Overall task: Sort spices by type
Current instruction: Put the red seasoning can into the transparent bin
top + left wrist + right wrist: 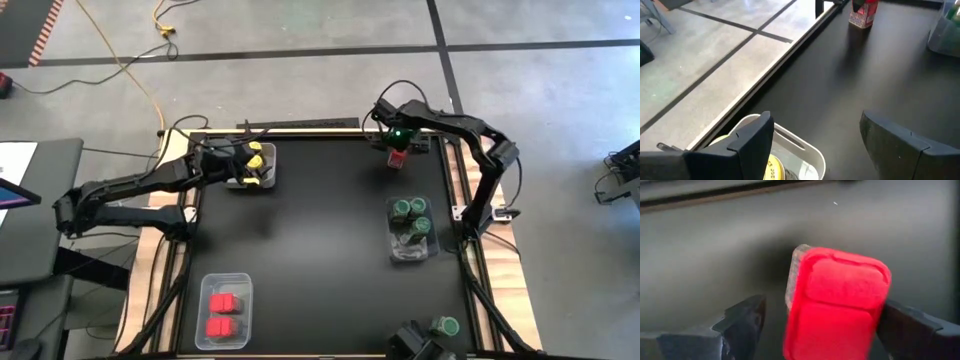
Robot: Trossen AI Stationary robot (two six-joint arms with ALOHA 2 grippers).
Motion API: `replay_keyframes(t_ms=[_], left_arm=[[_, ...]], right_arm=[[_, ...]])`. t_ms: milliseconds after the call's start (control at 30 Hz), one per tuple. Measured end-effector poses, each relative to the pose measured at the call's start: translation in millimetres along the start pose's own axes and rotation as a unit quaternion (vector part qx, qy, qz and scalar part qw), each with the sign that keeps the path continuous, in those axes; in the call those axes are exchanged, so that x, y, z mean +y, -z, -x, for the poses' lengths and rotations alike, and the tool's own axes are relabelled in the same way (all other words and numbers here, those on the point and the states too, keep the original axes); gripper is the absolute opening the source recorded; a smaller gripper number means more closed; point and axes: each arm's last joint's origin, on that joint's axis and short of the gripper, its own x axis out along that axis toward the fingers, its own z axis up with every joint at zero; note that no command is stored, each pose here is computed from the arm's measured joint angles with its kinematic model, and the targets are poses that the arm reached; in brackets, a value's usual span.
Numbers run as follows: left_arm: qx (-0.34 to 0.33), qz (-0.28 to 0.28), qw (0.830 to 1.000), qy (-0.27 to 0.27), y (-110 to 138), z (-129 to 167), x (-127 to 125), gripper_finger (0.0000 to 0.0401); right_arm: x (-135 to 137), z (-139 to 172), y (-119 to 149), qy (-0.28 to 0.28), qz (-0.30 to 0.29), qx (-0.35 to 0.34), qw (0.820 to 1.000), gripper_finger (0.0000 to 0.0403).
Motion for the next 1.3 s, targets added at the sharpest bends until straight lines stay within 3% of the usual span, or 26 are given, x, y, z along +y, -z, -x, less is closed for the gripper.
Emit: replay_keyframes(t_ms=[300, 633, 767, 933, 1100, 1300], left_arm=[[0.024, 0.001, 1.0, 0.001, 4.7, 0.1, -0.2, 0.0281], [0.022, -0.022, 1.0, 0.002, 4.3, 0.1, -0.2, 0.0281], [0.018, -0.023, 1.0, 0.001, 3.5, 0.1, -0.2, 0.0281], [0.019, -0.021, 1.0, 0.001, 3.7, 0.1, -0.2, 0.0281], [0.019, 0.025, 0.999, 0.006, 3.7, 0.5, -2.4, 0.0281], [0.036, 0.022, 0.998, 0.039, 7.6, 5.5, -21.3, 0.0281]], right_arm=[[5.9, -2.9, -6.0, -0.027, -0.015, -0.021, 0.999, 0.0359], [5.3, -2.8, -4.4, -0.024, -0.003, -0.014, 1.0, 0.0246], [11.5, -1.1, 3.0, -0.034, 0.022, -0.009, 0.999, 0.0239], [25.2, 3.9, 22.8, -0.043, 0.06, -0.009, 0.997, 0.0239], [45.8, 17.2, 57.7, -0.053, 0.137, -0.008, 0.989, 0.0244], [76.8, 54.4, 110.3, -0.102, 0.261, -0.032, 0.959, 0.0244]])
